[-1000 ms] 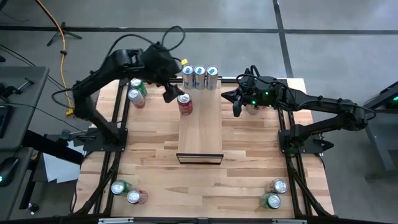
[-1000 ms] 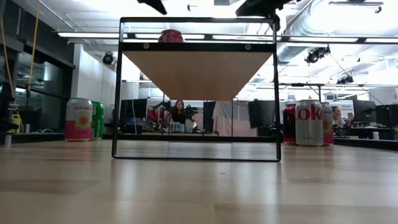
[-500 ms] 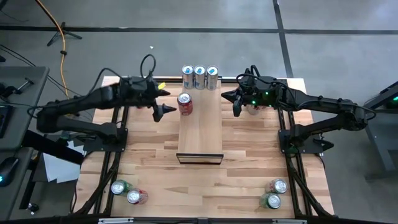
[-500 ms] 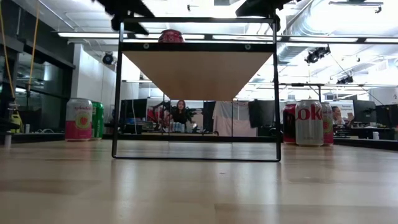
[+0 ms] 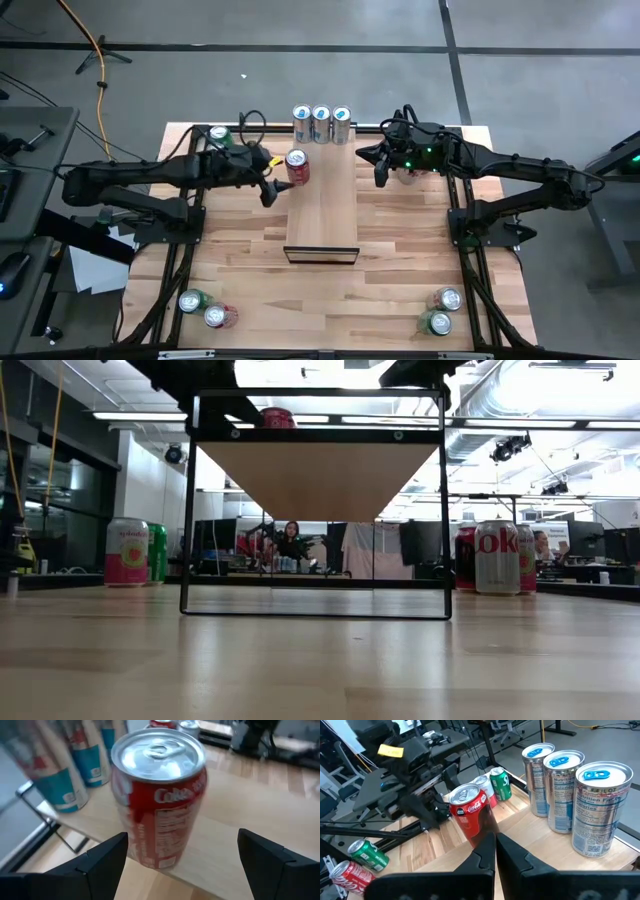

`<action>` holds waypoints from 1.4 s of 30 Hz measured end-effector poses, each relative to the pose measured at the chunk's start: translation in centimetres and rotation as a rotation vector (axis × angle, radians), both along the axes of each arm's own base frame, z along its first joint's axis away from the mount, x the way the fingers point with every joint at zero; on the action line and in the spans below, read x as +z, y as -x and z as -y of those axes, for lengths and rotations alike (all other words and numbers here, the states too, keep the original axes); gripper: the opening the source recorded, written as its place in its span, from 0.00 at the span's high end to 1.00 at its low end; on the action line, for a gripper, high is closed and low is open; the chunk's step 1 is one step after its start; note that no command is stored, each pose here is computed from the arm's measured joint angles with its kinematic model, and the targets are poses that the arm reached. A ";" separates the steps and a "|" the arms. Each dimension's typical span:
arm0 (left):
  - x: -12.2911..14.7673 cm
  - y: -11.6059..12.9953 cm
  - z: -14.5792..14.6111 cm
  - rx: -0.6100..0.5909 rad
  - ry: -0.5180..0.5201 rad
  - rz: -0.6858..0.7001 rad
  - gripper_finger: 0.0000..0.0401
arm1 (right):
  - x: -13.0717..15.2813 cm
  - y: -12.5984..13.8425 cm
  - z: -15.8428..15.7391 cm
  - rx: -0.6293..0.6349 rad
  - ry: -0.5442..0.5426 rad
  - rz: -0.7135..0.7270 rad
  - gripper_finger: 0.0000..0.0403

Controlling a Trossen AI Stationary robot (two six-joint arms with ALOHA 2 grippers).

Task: Place canned beverage on shelf
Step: Put the middle red white soda can on the shelf

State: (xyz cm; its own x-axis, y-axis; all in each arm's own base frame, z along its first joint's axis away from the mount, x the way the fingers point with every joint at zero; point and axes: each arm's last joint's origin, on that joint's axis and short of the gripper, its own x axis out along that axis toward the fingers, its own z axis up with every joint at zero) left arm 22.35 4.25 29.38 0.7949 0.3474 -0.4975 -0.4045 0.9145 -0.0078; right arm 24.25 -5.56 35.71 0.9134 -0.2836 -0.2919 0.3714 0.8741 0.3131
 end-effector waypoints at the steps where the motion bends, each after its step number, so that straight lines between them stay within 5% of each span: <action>1: 0.0 -0.1 -0.1 -0.009 -0.019 -0.005 0.23 | 0.0 0.0 0.0 -0.002 0.001 0.000 1.00; 6: 0.3 0.0 -1.1 -0.025 -0.104 -0.008 0.23 | 0.0 0.0 0.0 -0.003 0.001 -0.001 1.00; 19: -0.8 -1.7 -3.3 -0.306 -0.171 -0.005 0.23 | -0.3 0.0 0.0 -0.004 -0.004 -0.024 1.00; 35: -1.8 -3.8 -4.2 -0.355 -0.231 0.044 0.23 | -0.9 -0.6 0.1 -0.005 -0.018 -0.055 1.00; 42: -1.6 -3.9 -4.2 -0.291 -0.151 0.088 0.38 | -1.7 -1.4 0.3 -0.004 -0.025 -0.085 1.00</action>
